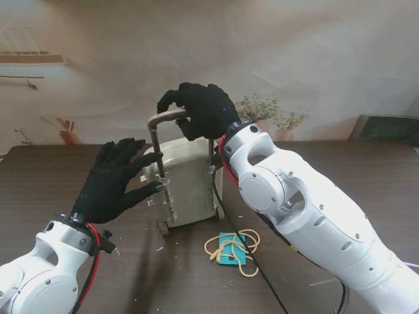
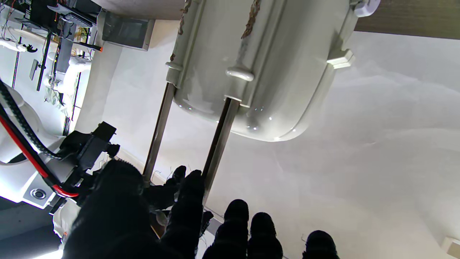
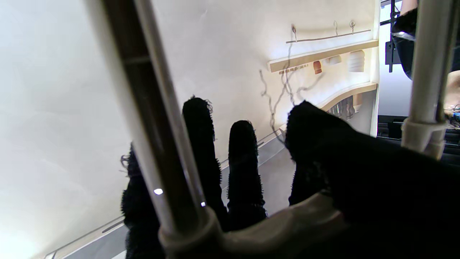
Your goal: Attach a luggage tag to a suitcase
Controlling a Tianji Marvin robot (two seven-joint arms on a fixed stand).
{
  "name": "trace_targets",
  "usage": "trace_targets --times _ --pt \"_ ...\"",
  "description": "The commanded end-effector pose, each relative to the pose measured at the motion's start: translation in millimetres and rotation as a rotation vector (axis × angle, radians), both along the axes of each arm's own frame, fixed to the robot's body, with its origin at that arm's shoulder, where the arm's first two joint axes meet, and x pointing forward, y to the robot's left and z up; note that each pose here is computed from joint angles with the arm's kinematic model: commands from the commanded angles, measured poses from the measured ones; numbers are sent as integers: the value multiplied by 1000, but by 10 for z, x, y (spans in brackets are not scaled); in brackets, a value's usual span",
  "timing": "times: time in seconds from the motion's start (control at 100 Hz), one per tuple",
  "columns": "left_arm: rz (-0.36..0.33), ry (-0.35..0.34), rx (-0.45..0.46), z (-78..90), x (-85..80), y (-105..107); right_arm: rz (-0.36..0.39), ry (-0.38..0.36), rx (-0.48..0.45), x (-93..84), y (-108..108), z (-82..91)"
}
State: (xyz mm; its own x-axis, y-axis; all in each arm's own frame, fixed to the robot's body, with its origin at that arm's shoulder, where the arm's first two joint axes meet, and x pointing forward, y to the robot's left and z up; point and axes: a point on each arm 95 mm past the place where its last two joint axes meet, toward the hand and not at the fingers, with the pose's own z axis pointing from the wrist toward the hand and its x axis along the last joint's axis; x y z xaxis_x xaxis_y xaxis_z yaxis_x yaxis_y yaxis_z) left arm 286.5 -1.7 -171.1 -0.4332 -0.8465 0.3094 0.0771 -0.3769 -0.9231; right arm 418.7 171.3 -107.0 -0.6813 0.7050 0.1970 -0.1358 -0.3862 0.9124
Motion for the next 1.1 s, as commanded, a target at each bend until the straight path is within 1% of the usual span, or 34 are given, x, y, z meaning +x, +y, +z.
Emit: trace_targets --times 0.0,0.18,0.44,0.68,0.77,0.93,1.02,1.09 --pt "-12 10 7 13 -32 -29 3 10 -21 -33 -29 -36" --pt "-13 9 5 21 -73 -38 0 -22 -60 -86 -83 -26" --pt "-9 35 6 17 -171 -75 13 -57 -92 -191 -147 -2" --pt "7 41 19 -42 -253 -81 26 -62 -119 -311 -229 26" --pt "16 41 24 -63 -290 -67 27 -68 -107 -371 -296 36" --pt "38 25 47 -85 -365 4 13 -96 -48 -567 -499 98" --pt "53 15 64 -74 -393 89 -18 -108 -1 -736 -656 117" --pt "69 -3 65 -60 -412 146 -51 -102 8 -877 -797 84"
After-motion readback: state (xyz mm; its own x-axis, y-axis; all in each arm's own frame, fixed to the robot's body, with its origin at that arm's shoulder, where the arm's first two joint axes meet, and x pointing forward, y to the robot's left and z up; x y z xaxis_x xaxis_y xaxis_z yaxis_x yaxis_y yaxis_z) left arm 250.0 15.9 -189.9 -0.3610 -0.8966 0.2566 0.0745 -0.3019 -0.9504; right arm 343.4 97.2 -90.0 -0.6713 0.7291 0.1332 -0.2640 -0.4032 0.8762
